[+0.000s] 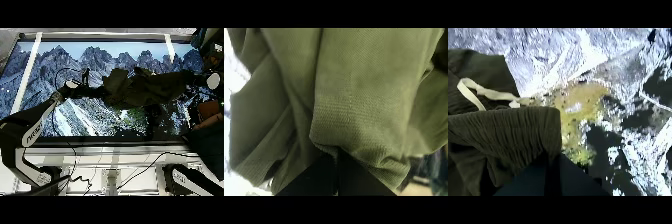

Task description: Fold the clothes and pants, and hang the long-sleeved shirts on hangers.

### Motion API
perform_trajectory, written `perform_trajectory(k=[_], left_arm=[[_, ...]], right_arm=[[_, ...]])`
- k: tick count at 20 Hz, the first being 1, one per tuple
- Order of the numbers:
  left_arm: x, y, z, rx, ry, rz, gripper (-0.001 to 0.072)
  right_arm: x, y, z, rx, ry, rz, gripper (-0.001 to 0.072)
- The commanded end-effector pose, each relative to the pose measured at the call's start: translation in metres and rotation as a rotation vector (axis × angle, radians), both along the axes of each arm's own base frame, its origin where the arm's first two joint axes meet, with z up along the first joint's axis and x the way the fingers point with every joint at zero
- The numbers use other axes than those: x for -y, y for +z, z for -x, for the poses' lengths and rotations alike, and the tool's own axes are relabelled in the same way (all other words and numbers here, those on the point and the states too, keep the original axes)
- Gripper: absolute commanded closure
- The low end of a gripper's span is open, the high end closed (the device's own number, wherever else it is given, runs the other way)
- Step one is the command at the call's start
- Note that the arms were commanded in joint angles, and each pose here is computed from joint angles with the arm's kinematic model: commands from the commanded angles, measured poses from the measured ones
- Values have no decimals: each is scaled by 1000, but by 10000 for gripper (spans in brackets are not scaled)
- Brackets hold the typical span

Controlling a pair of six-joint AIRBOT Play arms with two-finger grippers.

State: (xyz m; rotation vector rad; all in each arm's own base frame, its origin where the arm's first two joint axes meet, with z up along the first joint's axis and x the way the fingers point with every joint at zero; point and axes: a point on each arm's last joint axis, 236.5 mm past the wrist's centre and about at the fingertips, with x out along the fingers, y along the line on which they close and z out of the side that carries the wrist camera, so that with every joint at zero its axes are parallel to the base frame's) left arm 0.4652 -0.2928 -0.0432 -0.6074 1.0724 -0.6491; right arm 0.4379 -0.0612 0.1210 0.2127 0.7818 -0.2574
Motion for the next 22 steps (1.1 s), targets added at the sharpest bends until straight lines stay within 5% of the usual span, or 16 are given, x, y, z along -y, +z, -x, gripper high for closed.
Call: perform_trajectory(k=[1, 4, 8, 14, 17, 22], left_arm=[[-20, 37, -30, 121, 63, 8, 691], [-83, 120, -62, 307, 165, 15, 691], [-221, 269, -83, 639, 468, -30, 692], [-395, 385, -31, 941, 829, -262, 693], [-440, 384, -8, 926, 868, -363, 692], [-458, 299, 0, 700, 678, -523, 693]], right_arm=[[4, 22, -13, 87, 5, 30, 675], [10, 69, -30, 223, 10, 81, 675], [7, 165, -53, 537, -18, 25, 677], [5, 251, -59, 827, -41, -69, 677], [37, 223, -52, 715, -122, -50, 676], [124, 107, -2, 257, -394, -65, 675]])
